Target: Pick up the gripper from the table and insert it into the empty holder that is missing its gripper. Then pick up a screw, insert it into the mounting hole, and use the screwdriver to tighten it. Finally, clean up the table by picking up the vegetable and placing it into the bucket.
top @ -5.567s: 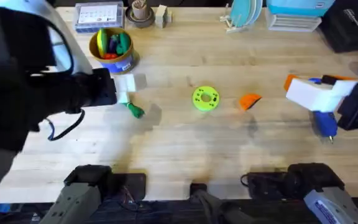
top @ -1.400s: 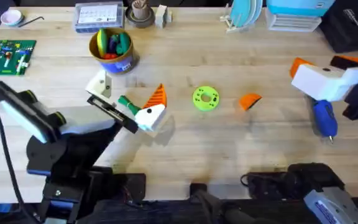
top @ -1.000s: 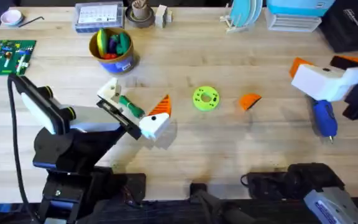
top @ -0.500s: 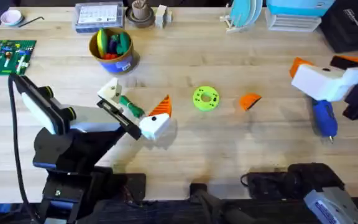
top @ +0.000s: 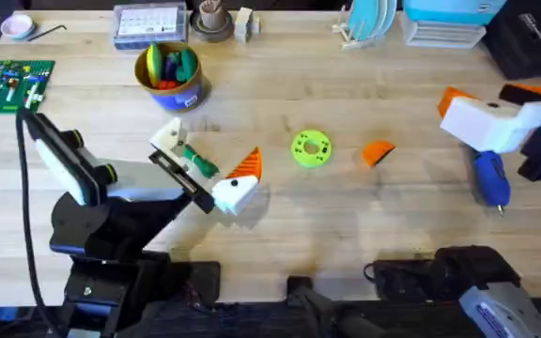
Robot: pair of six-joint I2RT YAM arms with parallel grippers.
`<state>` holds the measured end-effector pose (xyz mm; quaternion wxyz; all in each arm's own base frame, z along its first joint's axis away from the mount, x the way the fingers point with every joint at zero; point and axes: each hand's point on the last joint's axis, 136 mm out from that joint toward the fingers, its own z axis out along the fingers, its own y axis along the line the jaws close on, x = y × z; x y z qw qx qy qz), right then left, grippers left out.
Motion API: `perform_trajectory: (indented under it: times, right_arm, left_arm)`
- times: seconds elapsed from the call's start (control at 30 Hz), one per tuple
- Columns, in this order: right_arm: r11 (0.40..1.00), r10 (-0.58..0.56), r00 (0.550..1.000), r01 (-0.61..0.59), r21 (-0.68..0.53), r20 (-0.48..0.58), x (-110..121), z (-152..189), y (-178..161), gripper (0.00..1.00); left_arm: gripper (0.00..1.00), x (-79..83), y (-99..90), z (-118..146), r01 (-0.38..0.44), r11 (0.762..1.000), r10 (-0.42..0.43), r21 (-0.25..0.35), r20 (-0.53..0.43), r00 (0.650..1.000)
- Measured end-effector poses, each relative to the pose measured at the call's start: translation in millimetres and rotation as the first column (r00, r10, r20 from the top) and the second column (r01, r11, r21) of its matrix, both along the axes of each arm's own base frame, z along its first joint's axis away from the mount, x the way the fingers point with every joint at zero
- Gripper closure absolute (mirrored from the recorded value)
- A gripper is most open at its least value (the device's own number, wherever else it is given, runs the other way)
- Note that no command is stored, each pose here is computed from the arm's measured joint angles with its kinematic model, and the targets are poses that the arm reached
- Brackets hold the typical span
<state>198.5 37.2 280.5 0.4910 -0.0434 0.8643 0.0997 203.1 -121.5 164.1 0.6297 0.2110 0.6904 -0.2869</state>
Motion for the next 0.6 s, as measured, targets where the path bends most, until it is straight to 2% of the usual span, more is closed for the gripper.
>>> perform_trajectory:
  times: [0.2,0.33,0.6]
  right_arm:
    - [1.0,0.0,1.0,0.0,0.0,0.0,0,0,0,0.007]
    - [1.0,0.0,1.0,0.0,0.0,0.001,0,0,0,0.007]
    - [1.0,0.0,1.0,0.0,0.0,0.0,0,0,0,0.007]
  left_arm:
    - [0.007,-15.0,-14.9,-1,0.124,0.992,-0.125,0.037,0.03,0.992]
    - [0.007,-22.3,-21.0,-1,0.179,0.983,-0.18,0.044,0.036,0.983]
    - [0.007,-40.2,-33.3,-3,0.302,0.952,-0.303,0.043,0.031,0.952]
